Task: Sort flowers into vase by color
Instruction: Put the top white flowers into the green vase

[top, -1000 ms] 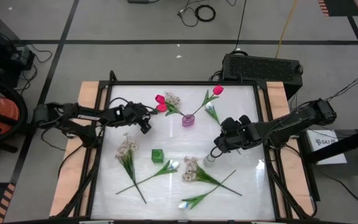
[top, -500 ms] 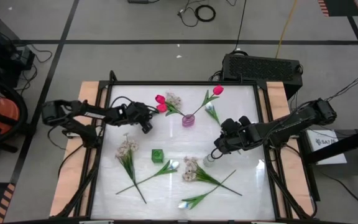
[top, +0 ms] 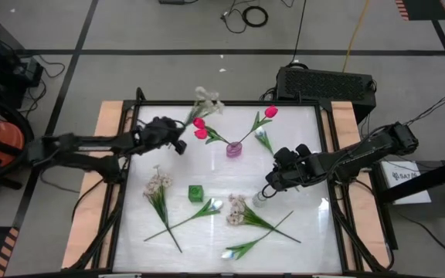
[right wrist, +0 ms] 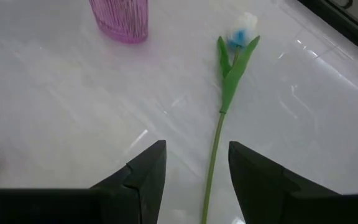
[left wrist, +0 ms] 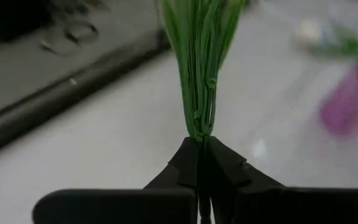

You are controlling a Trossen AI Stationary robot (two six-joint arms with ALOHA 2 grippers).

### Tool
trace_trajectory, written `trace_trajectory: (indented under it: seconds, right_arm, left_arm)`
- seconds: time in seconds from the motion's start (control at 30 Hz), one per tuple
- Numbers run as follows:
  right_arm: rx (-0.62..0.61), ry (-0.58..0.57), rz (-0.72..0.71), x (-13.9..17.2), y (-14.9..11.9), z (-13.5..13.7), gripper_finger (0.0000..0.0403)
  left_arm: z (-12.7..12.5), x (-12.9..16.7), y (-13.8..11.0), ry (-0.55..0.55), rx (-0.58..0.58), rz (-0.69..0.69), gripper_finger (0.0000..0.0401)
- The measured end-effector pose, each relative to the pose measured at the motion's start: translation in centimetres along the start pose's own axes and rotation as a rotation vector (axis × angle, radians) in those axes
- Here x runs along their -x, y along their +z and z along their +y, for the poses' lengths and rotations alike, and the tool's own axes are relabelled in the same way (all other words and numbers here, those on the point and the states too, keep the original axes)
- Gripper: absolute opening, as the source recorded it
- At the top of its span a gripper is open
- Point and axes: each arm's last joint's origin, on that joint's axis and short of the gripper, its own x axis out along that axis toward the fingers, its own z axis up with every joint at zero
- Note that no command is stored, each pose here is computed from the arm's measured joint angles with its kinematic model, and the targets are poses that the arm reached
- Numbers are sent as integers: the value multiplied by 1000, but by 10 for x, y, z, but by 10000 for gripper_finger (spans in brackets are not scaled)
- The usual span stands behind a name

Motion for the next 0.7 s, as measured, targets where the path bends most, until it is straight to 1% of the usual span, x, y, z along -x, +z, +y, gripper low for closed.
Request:
trace_trajectory:
  seconds: [0.1, 0.17, 0.27, 0.33, 0.4, 0.5, 0.57, 0.7]
  right_arm:
    - [0, 2, 1, 0, 0, 0, 166]
    - [-1, 3, 1, 0, 0, 0, 166]
    - [-2, 4, 0, 0, 0, 0, 166]
    - [-10, 12, -5, 0, 1, 1, 166]
    - [-36, 28, -13, 0, 2, 3, 166]
    - [-68, 59, -31, 5, 6, 4, 166]
    - [-96, 92, -52, 13, 13, 4, 166]
    - [-136, 189, -127, 35, 29, 8, 166]
  left_arm:
    - [4, 24, 14, 51, 50, -134, 15]
    - [5, 40, 23, 50, 82, -231, 15]
    - [7, 65, 36, 17, 114, -382, 15]
    - [8, 83, 44, -35, 131, -487, 15]
    - [8, 98, 50, -105, 120, -580, 14]
    - [7, 118, 55, -230, 131, -682, 14]
    - [5, 128, 55, -351, 116, -721, 14]
    - [-4, 143, 55, -650, 46, -770, 14]
